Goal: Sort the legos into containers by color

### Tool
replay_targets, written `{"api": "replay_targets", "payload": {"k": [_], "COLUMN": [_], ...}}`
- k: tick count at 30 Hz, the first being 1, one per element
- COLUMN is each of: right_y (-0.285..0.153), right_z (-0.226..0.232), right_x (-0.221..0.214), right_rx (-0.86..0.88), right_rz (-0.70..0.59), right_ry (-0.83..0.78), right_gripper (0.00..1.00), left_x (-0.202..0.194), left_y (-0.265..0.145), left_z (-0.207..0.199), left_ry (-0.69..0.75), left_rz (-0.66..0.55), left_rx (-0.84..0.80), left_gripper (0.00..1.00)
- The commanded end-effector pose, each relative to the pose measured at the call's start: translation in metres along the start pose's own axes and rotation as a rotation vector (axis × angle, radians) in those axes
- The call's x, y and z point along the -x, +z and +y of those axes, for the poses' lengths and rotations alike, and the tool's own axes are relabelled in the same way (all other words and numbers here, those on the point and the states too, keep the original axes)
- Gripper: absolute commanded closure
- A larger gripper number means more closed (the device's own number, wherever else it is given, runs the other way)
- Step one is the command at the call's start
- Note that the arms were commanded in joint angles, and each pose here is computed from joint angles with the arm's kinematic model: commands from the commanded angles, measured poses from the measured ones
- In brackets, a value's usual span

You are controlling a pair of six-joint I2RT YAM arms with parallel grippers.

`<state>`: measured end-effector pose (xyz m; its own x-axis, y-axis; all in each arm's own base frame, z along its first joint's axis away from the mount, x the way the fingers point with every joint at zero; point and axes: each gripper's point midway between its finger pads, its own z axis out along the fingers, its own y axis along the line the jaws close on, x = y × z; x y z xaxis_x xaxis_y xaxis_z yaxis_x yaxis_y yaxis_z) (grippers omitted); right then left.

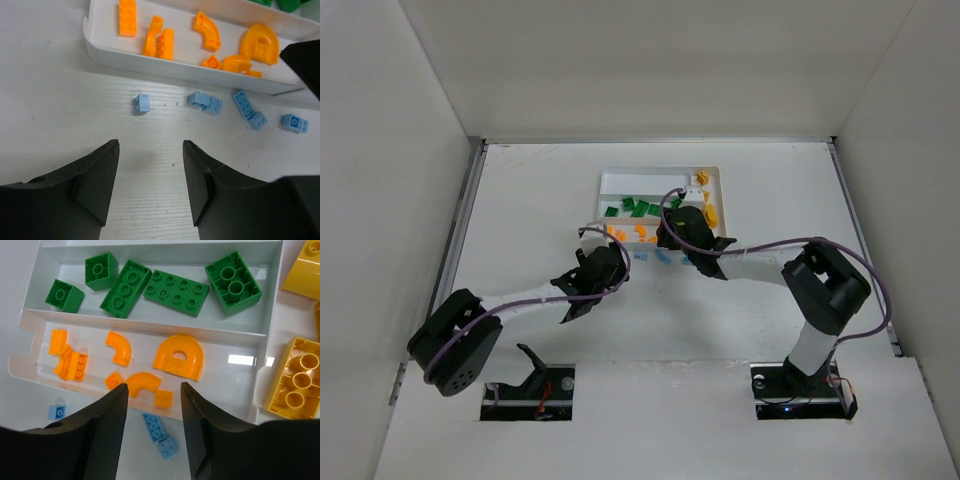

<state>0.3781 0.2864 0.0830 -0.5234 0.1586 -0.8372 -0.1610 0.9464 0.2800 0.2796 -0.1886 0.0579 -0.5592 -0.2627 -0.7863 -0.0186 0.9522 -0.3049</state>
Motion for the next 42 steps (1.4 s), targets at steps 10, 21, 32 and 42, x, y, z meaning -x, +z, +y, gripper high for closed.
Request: {"api": "replay_targets", "payload": {"k": [10,21,32,42], "right_y": [-0.063,-0.08,-0.059,-0.047], "right_z": [-0.015,-0.048,-0.054,-0.052], "right_x": [-0.015,-0.055,-0.062,-0.057], "right_rx": [-0.014,-0.093,-0.178,-0.211], "right_rz": [-0.089,-0.059,-0.036,-0.04], "right_ry": [0.106,0.185,0.086,0.026], "right_gripper": [0.56,0.43,0.4,0.39], "left_x": [0.001,0.002,0.004,0.009], "left_y": [0.024,0.043,0.051,0.048], "left_z": [0.005,0.007,0.012,0.009], "left_ry": [0.042,0.076,0.095,0.107], "left_rz": [-0.02,-0.011,-0.02,-0.038], "left_rx": [0.082,0.131,0.17,0.161], "left_gripper": [0.55,0.61,0.7,0.85]}}
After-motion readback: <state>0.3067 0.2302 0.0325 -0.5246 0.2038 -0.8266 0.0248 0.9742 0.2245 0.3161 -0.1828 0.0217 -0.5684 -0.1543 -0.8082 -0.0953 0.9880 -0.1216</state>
